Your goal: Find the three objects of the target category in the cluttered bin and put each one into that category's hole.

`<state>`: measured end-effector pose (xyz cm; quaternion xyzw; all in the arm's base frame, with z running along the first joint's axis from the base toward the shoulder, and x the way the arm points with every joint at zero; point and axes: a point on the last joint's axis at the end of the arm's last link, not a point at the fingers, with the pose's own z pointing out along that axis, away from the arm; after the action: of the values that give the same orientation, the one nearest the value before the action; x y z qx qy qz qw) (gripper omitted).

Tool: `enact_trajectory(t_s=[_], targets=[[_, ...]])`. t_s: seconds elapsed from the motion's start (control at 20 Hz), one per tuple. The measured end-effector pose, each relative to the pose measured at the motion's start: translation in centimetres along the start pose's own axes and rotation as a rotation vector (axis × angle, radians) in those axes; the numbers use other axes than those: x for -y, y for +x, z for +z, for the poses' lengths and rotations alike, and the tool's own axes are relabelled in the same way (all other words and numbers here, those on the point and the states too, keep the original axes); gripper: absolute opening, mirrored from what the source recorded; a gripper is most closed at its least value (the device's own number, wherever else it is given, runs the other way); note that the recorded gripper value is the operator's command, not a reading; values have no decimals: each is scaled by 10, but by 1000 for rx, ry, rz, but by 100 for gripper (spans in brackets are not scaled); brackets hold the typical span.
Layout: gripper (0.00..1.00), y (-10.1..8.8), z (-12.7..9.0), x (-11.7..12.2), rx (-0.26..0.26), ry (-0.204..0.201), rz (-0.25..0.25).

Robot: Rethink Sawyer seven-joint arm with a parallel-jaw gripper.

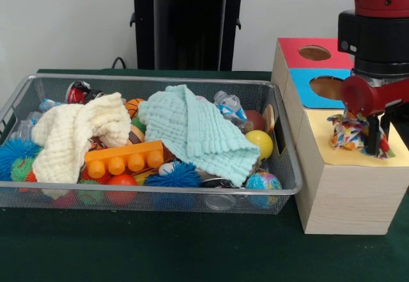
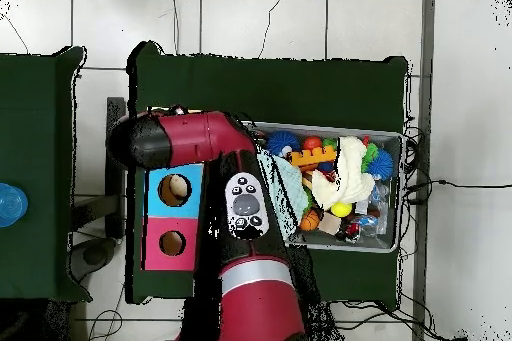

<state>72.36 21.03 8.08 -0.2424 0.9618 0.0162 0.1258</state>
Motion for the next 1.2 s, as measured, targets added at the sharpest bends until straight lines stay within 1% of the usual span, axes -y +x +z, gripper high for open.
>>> enact_trajectory(t_s=[1.2], targets=[[0, 11, -3, 4, -50, 19, -6]])
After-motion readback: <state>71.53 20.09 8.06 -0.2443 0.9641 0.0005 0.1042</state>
